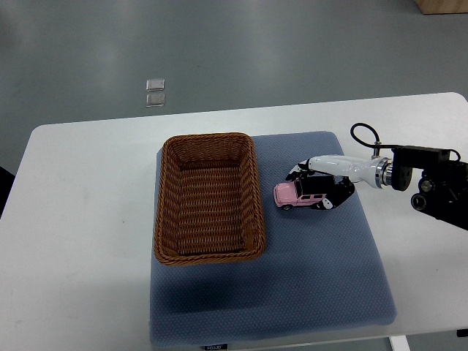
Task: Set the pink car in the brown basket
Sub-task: 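Close the right hand's fingers around the pink SUV and lift it, then carry the held SUV over the brown basket and lower it inside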
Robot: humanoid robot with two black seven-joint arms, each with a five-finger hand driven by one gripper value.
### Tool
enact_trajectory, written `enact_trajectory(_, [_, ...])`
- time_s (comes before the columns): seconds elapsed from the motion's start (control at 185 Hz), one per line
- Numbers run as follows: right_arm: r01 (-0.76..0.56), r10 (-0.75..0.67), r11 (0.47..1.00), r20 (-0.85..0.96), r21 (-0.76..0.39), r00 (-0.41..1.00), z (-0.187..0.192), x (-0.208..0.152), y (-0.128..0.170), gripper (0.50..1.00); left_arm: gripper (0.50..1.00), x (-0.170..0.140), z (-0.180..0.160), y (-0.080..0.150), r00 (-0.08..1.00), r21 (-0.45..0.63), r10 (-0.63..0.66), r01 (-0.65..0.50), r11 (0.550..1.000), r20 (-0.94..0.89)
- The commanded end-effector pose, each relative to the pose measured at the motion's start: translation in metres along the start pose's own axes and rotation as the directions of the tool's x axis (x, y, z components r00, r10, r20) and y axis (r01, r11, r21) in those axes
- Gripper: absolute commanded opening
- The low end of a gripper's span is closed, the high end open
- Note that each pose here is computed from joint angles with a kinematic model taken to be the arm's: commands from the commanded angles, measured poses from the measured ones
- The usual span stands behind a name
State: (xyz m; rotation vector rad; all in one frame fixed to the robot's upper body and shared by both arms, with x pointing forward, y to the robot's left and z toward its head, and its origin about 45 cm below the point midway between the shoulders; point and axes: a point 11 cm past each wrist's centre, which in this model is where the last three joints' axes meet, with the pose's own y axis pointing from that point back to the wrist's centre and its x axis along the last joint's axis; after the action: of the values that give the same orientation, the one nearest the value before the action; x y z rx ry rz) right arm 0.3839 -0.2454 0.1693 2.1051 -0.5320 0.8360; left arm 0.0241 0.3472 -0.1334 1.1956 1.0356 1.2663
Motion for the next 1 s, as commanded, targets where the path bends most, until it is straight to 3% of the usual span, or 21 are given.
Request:
enact_trajectory(0.0, [0.005, -0.005, 1.0, -0.001, -0.002, 1.0, 0.001, -0.001, 0.0, 0.785, 1.0, 0.0, 0.0, 0.0, 1.0, 0.001, 0.0, 0.0, 1.0, 0.001])
enact_trajectory(0.173, [0.017, -0.017, 1.0, -0.02, -0.005, 1.0, 0.001, -0.003, 0.0, 0.746, 1.0, 0.0, 0.0, 0.0, 1.0, 0.001, 0.0, 0.0, 1.0, 0.001])
enact_trajectory(0.334, [0.018, -0.019, 1.0, -0.029, -0.009, 0.999, 0.002, -0.003, 0.0, 0.58, 1.0, 0.0, 0.0, 0.0, 1.0, 0.001, 0.0, 0.0, 1.0, 0.001])
enact_trajectory(0.426, [-0.001, 0.001, 1.0, -0.033, -0.009, 0.999, 0.002, 0.0, 0.0, 0.511, 1.0, 0.0, 0.0, 0.0, 1.0, 0.001, 0.0, 0.0, 1.0, 0.001])
enact_trajectory(0.992, [-0.194, 0.196, 0.981, -0.127, 0.027, 0.972, -0.017, 0.083, 0.012, 0.5, 1.0, 0.0, 0.0, 0.0, 1.0, 0.001, 0.0, 0.0, 1.0, -0.001])
